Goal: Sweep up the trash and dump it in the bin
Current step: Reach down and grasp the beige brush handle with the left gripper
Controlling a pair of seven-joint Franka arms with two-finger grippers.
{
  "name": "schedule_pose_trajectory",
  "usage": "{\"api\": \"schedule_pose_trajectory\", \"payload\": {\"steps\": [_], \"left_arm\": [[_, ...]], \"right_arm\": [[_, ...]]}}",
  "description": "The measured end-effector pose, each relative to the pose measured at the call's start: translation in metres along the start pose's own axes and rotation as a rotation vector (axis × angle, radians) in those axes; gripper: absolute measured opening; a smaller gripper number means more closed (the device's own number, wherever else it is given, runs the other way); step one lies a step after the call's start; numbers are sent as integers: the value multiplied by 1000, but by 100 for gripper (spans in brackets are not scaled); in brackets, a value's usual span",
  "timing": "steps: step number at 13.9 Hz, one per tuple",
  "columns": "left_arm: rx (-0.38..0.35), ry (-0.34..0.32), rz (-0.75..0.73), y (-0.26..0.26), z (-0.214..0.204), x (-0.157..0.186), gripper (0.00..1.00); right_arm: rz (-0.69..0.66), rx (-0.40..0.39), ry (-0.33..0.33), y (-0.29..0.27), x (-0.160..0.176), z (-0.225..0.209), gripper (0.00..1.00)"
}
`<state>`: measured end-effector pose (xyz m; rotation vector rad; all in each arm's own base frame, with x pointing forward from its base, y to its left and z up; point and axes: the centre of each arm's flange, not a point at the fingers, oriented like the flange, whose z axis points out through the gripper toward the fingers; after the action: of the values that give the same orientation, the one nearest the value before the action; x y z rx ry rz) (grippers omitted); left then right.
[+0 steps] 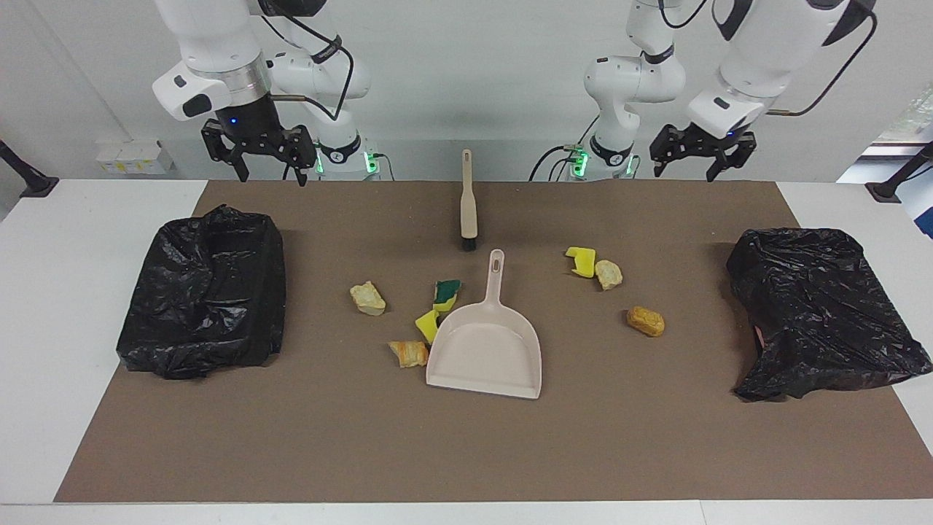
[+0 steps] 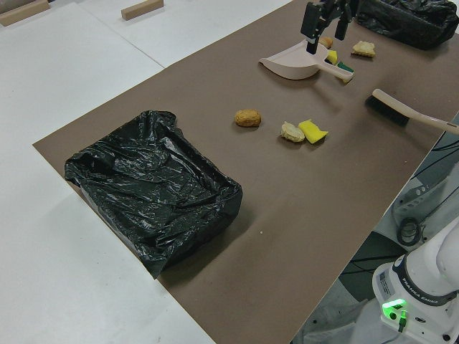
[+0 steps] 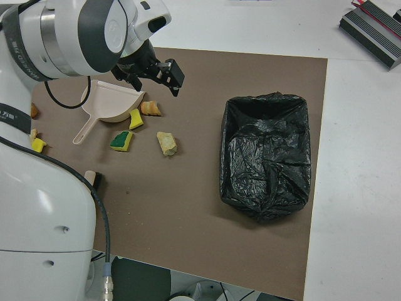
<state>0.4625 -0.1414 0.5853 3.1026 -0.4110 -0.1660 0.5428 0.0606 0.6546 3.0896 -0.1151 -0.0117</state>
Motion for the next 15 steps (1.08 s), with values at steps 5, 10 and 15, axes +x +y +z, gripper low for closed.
{"api": "schedule_pose_trajectory", "payload": {"steps": [5, 10, 15], "left_arm": [[18, 12, 119, 82, 80, -30, 100], [5, 61, 99, 163, 147, -57, 100], [-30, 122, 42, 256, 205, -93, 100]], "right_arm": [[0, 0, 0, 0, 0, 0, 100], [1, 0, 0, 0, 0, 0, 100], [-3, 0, 0, -1, 0, 0, 100]]}}
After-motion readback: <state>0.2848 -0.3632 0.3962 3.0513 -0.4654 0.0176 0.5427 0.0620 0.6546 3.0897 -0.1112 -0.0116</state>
